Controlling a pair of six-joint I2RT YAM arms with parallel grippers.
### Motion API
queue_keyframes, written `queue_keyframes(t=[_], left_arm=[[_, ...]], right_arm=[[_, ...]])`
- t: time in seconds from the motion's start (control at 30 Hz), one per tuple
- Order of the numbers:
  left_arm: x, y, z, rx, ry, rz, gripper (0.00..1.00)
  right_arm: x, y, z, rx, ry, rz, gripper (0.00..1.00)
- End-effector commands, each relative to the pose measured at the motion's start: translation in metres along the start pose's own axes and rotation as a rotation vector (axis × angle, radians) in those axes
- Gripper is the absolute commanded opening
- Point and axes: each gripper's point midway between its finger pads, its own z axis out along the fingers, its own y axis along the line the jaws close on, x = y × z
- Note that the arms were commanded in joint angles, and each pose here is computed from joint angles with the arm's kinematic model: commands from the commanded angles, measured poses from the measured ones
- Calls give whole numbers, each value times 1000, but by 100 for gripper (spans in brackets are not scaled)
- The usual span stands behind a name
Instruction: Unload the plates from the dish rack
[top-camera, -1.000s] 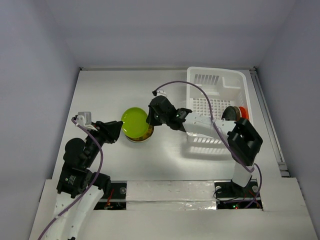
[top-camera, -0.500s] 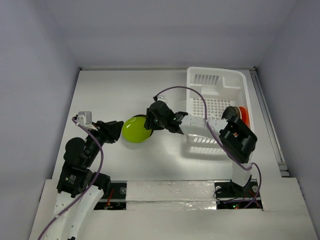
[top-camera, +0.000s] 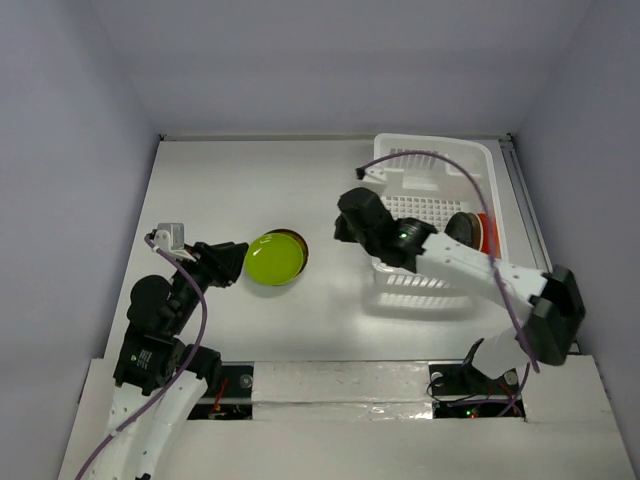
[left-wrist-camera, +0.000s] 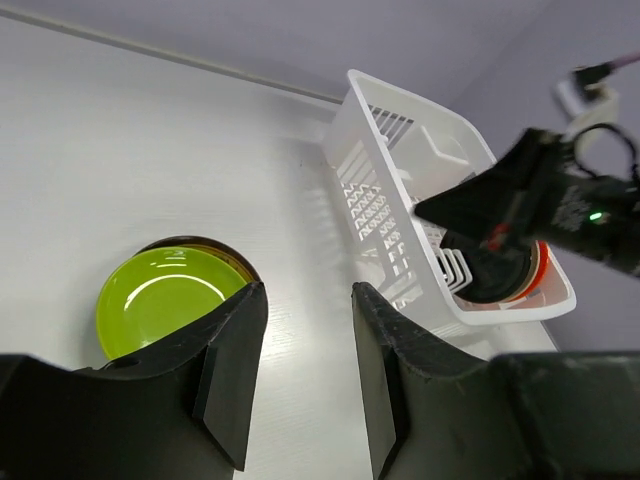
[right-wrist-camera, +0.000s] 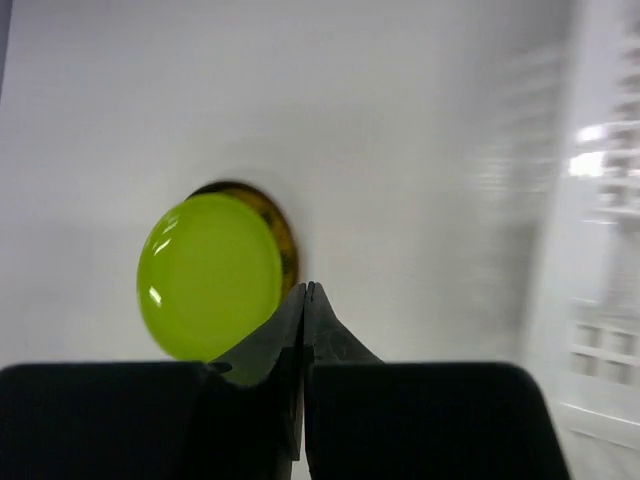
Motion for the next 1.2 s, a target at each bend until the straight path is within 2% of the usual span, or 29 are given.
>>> queue_keyframes(t=[0.0, 0.07, 0.1, 0.13, 0.2, 0.23, 0.27, 0.33, 0.4, 0.6, 0.73, 0.9, 1.0, 1.03, 1.17], left_arm=[[-19, -16, -4, 63, -62, 15, 37], [-21, -17, -6, 68, -71, 18, 37], [-20, -17, -6, 67, -70, 16, 36], [-22, -17, -7, 68, -77, 17, 34], [-21, -18, -8, 71, -77, 16, 28], [-22, -17, -8, 65, -81, 14, 25], [-22, -16, -8, 60, -82, 14, 16], [-22, -15, -8, 50, -81, 9, 5], [-22, -13, -8, 35, -79, 5, 1], [-25, -7, -10, -1, -94, -5, 0], [-24, -7, -9, -4, -90, -7, 0], [-23, -8, -9, 4, -86, -4, 5], [-23, -9, -8, 7, -84, -5, 7], [-22, -8, -8, 6, -83, -4, 7], [-22, -10, -8, 12, -81, -4, 9]], right_arm=[[-53, -97, -43, 311, -166, 17, 0], [-51, -151, -59, 450, -146, 5, 0], [-66, -185, -74, 517, -175, 54, 0], [-56, -210, -82, 579, -140, 28, 0], [-59, -242, -96, 655, -134, 53, 6], [-58, -252, -108, 682, -127, 53, 16], [-59, -260, -114, 707, -130, 47, 25], [-60, -276, -123, 754, -118, 57, 42], [-61, -283, -125, 770, -91, 51, 47], [-63, -301, -106, 788, 2, 32, 36], [-59, -311, -91, 811, 35, 17, 36], [-57, -312, -80, 803, 48, -7, 33], [-59, -315, -76, 825, 59, -23, 25], [-60, -316, -76, 830, 60, -26, 18], [-70, -310, -83, 812, 55, -41, 6]])
